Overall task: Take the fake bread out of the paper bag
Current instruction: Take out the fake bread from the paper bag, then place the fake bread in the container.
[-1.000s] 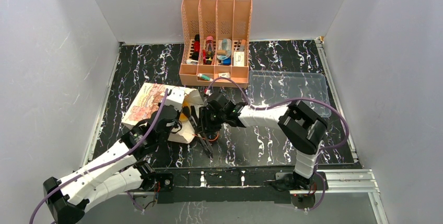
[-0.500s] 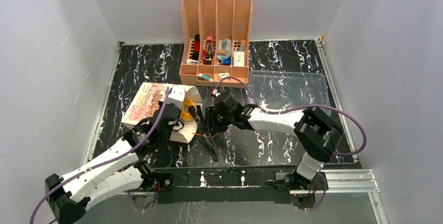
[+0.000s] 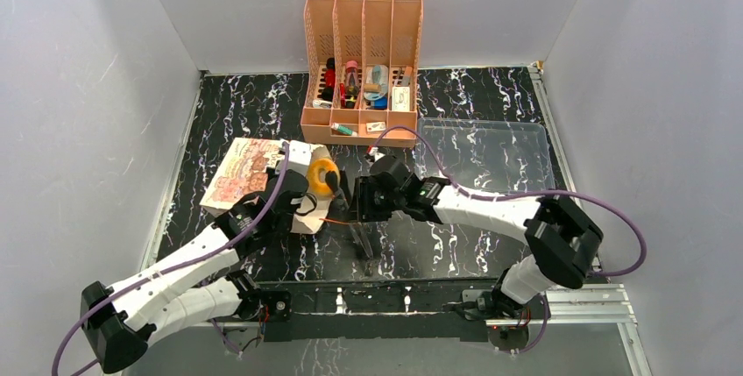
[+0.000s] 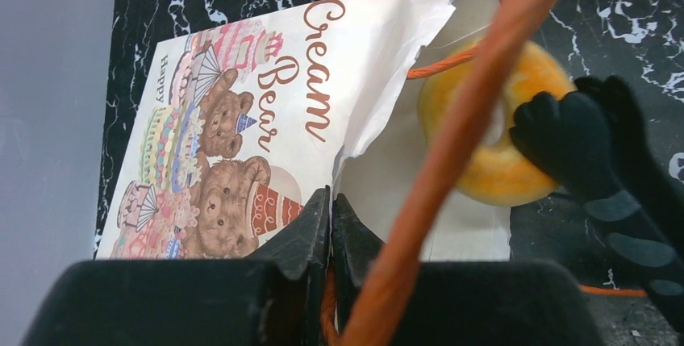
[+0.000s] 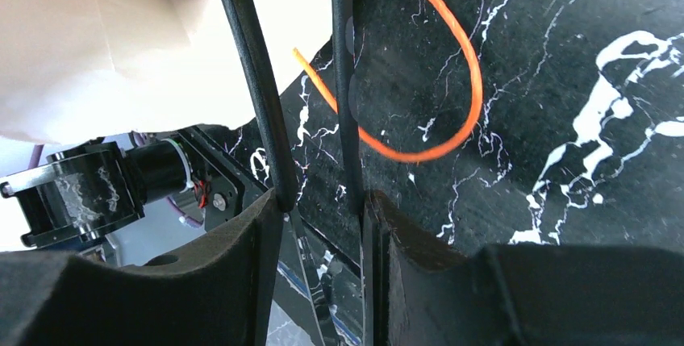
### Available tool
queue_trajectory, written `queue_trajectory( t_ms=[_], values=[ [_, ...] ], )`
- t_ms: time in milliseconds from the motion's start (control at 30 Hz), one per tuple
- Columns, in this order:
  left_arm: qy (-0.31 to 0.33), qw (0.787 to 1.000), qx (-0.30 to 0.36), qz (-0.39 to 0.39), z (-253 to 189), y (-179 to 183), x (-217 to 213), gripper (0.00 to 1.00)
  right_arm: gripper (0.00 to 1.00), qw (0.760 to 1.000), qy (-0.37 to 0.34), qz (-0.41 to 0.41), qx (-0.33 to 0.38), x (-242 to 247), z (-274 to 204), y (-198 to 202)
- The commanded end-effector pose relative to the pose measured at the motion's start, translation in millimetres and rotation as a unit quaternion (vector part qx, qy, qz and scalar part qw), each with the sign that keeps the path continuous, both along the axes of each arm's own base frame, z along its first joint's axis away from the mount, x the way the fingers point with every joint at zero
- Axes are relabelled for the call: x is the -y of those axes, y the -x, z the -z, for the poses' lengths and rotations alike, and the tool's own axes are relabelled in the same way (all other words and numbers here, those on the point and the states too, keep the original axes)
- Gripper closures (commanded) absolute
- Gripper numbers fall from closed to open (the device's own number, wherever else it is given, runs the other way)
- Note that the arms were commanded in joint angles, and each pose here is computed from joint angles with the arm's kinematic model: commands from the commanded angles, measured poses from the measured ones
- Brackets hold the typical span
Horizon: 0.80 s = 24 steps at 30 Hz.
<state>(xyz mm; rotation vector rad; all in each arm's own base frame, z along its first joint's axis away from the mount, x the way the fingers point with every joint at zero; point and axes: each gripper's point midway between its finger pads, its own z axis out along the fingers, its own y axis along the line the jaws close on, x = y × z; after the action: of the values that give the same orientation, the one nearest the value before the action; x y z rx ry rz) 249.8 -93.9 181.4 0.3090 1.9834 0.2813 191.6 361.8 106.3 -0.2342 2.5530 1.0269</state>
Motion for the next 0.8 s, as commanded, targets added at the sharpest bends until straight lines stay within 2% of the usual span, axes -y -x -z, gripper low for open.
queue_trajectory(
  t_ms=[0,467,767],
  values=[
    [-0.016,0.999,0.012,-0.037,-13,0,-14,1.00,1.00,0.999,-0.022,0.029,0.037,9,-30,-5],
    [-0.039,0.997,0.022,-0.062,-18,-1,-24,1.00,1.00,0.992,-0.019,0.113,0.044,63,-47,8],
    [-0.030,0.998,0.028,-0.054,-23,4,-29,1.00,1.00,0.975,-0.005,0.211,0.072,102,-60,-8]
  ],
)
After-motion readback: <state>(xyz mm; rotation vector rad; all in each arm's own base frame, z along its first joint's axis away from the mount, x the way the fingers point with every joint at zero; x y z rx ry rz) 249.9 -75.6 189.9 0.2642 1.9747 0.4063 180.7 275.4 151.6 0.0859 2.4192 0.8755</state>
